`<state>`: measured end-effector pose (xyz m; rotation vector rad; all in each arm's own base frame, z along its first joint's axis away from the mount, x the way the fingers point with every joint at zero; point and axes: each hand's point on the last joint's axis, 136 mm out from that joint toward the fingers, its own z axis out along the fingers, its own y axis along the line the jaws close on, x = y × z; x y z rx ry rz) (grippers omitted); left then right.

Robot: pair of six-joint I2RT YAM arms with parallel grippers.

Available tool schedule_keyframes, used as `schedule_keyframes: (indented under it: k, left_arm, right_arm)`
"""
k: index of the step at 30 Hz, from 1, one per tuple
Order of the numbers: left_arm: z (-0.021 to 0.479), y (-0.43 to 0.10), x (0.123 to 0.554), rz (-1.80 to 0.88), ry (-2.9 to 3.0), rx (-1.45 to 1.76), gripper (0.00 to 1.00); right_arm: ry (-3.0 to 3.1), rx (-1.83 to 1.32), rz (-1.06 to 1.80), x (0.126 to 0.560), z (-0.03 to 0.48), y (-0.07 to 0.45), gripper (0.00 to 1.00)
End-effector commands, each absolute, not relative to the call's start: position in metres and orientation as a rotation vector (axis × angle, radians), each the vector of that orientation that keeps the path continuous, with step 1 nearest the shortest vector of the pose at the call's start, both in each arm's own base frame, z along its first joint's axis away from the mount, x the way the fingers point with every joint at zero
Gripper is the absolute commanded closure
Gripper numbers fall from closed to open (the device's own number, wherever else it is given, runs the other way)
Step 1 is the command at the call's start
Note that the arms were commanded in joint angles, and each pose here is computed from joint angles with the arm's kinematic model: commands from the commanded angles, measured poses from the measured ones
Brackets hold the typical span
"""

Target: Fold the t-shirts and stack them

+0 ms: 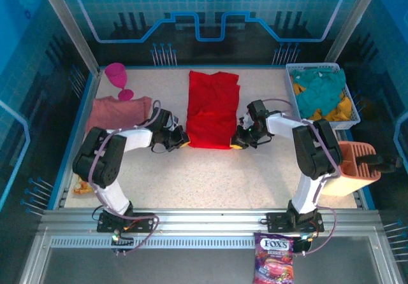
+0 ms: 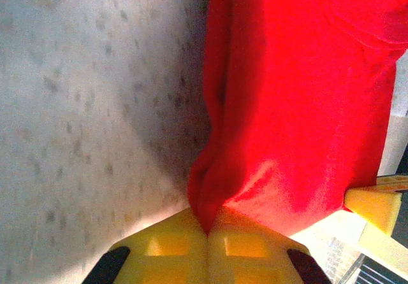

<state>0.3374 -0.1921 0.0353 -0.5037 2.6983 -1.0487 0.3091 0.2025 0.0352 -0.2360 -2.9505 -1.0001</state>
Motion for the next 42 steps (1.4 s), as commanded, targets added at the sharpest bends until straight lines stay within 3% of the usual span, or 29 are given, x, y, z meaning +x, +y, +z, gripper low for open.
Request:
schedule_keyframes:
  k: [1, 9, 21, 31, 42]
  left_arm:
    - [0.051, -0.190, 0.320, -0.998, 2.692, -0.469, 1.00]
    - [0.073, -0.178, 0.267, -0.887, 2.680, -0.439, 1.00]
    - [0.094, -0.171, 0.207, -0.928, 2.636, -0.416, 1.00]
    - [0.076, -0.170, 0.165, -0.947, 2.690, -0.483, 1.00]
    - [0.114, -0.172, 0.164, -0.961, 2.682, -0.519, 1.00]
  right_arm:
    - [-2.952, -0.221, -1.001, 0.288, 0.046, 0.197, 1.00]
    - [-2.997, -0.209, -0.950, 0.264, 0.054, 0.187, 1.00]
    - [-3.049, -0.139, -0.882, 0.214, 0.070, 0.176, 1.00]
    - [-3.024, -0.096, -0.832, 0.180, 0.077, 0.172, 1.00]
    - [-3.032, -0.063, -0.895, 0.186, 0.121, 0.182, 1.00]
